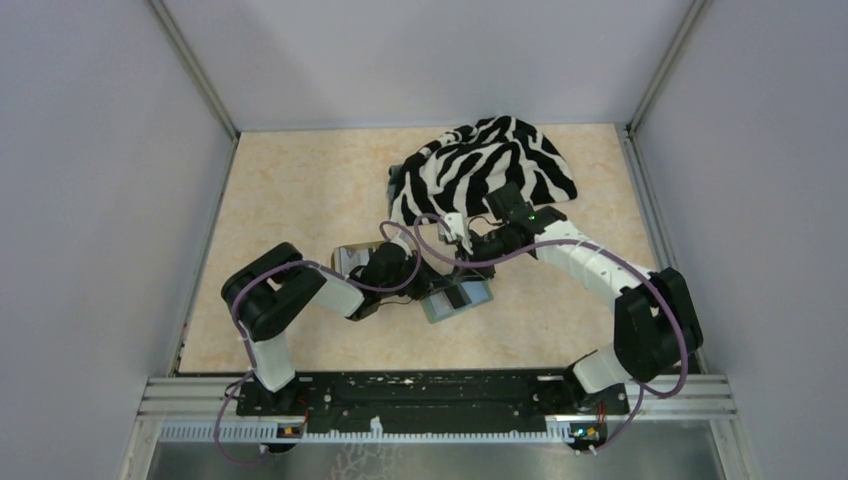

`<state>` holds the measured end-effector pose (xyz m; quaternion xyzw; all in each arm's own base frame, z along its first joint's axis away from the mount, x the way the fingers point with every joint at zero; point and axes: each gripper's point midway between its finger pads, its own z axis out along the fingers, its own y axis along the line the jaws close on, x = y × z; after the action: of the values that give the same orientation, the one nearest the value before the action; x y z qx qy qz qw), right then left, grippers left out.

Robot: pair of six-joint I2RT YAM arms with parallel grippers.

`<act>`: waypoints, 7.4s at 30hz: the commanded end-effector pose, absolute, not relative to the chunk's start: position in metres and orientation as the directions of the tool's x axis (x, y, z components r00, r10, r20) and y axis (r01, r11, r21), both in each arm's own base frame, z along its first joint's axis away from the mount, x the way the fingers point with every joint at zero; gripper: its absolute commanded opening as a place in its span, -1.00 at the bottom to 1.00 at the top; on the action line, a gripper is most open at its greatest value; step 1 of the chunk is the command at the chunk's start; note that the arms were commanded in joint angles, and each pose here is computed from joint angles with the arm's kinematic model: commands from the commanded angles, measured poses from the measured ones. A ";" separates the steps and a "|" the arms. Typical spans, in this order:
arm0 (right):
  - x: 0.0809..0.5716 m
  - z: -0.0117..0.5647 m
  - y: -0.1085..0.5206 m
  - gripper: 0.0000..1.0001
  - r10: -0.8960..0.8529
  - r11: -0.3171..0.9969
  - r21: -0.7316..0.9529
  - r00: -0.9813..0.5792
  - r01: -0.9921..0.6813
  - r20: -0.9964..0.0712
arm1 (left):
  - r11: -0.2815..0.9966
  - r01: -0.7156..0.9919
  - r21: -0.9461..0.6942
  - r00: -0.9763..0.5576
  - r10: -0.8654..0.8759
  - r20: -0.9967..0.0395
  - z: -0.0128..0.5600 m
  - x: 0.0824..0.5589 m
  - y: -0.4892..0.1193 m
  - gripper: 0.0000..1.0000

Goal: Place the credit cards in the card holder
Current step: Insert the credit card into the card holder.

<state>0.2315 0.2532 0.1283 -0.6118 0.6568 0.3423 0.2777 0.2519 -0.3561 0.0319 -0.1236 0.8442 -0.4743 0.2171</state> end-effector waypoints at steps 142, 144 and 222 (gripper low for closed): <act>0.273 0.034 0.247 -0.84 -0.837 0.172 -0.112 -0.085 -0.979 -0.541 | 0.573 0.159 -0.804 -0.876 -0.294 -0.382 0.033 0.220 -0.327 -0.85; 0.276 0.032 0.245 -0.84 -0.843 0.182 -0.122 -0.091 -0.976 -0.530 | 0.580 0.156 -0.800 -0.875 -0.294 -0.384 0.031 0.219 -0.326 -0.86; 0.308 0.041 0.203 -0.46 -0.624 0.613 0.196 -0.621 -0.765 -0.474 | 0.662 0.188 -0.726 -0.877 -0.220 -0.427 0.032 0.241 -0.369 -0.66</act>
<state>0.3005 0.1935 0.0283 -0.3972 0.8828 0.1784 0.1764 0.2412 -0.3712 0.0396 -0.0141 0.8693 -0.4284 0.2461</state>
